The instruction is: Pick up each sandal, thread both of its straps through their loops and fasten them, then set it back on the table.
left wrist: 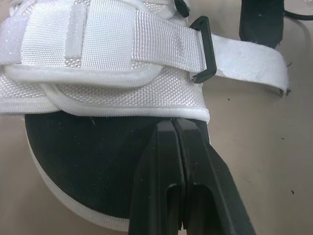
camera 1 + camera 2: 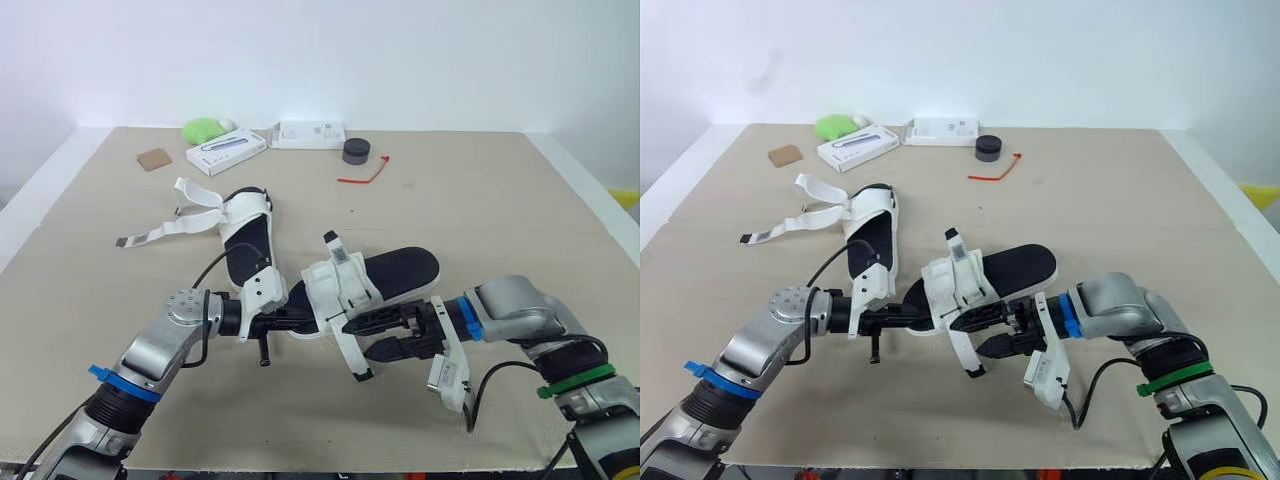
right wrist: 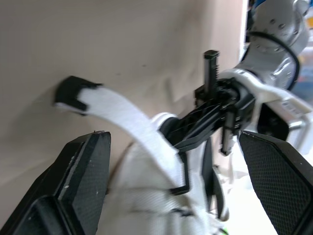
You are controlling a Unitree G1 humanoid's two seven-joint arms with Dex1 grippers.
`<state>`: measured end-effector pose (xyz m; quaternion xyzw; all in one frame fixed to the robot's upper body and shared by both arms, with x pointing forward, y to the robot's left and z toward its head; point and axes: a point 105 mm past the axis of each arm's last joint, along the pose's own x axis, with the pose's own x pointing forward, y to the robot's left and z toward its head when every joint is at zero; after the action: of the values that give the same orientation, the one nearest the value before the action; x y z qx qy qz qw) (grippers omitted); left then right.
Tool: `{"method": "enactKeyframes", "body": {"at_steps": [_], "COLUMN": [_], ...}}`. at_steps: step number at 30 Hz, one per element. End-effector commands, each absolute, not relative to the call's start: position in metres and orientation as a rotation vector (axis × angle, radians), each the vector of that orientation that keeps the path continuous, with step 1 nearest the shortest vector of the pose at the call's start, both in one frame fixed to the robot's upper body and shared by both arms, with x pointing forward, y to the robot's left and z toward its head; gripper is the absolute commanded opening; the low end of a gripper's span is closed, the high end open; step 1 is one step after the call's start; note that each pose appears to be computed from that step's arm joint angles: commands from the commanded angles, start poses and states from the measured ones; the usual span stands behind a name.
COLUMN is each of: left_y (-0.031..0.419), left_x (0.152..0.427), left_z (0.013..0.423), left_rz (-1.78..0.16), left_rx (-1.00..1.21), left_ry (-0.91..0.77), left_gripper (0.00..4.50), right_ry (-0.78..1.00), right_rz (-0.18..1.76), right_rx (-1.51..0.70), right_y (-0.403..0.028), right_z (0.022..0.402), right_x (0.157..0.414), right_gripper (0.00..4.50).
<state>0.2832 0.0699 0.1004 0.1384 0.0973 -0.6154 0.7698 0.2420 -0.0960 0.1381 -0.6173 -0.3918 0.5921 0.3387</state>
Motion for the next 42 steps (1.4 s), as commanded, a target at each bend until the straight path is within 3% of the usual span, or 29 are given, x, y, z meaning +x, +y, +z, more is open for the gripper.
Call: {"method": "enactKeyframes", "body": {"at_steps": [1, 9, 10, 12, 20, 25, 29, 33, 42], "left_y": [0.075, 0.075, 0.075, 0.075, 0.075, 0.075, 0.075, 0.075, 0.073], "left_x": [0.279, 0.278, 0.278, 0.278, 0.279, 0.278, 0.278, 0.279, 0.280], "left_z": [0.084, 0.085, 0.085, 0.084, 0.085, 0.084, 0.084, 0.084, 0.084], "left_rz": [-1.336, -1.333, -1.332, -1.330, -1.324, -1.323, -1.325, -1.326, -1.330], "left_rx": [0.305, 0.306, 0.307, 0.306, 0.301, 0.298, 0.298, 0.300, 0.296], "left_ry": [0.292, 0.290, 0.291, 0.291, 0.288, 0.290, 0.293, 0.292, 0.285], "left_gripper": [0.00, 0.00, 0.00, 0.00, 0.00, 0.00, 0.00, 0.00, 0.00], "right_ry": [-1.073, -1.096, -1.096, -1.084, -1.006, -0.919, -0.623, -0.450, 0.074], "right_rz": [1.539, 1.591, 1.590, 1.590, 1.602, 1.625, 1.646, 1.655, 1.507], "right_rx": [-1.628, -1.647, -1.644, -1.644, -1.663, -1.528, -1.024, -0.726, -0.275], "right_y": [-0.091, -0.088, -0.087, -0.087, -0.087, -0.090, -0.082, -0.070, -0.056], "right_z": [0.143, 0.139, 0.139, 0.138, 0.126, 0.120, 0.144, 0.174, 0.196], "right_x": [0.242, 0.239, 0.239, 0.241, 0.249, 0.246, 0.240, 0.246, 0.284], "right_gripper": [4.46, 4.46, 4.23, 3.68, 0.11, 0.04, 0.04, 0.04, 0.04]}}
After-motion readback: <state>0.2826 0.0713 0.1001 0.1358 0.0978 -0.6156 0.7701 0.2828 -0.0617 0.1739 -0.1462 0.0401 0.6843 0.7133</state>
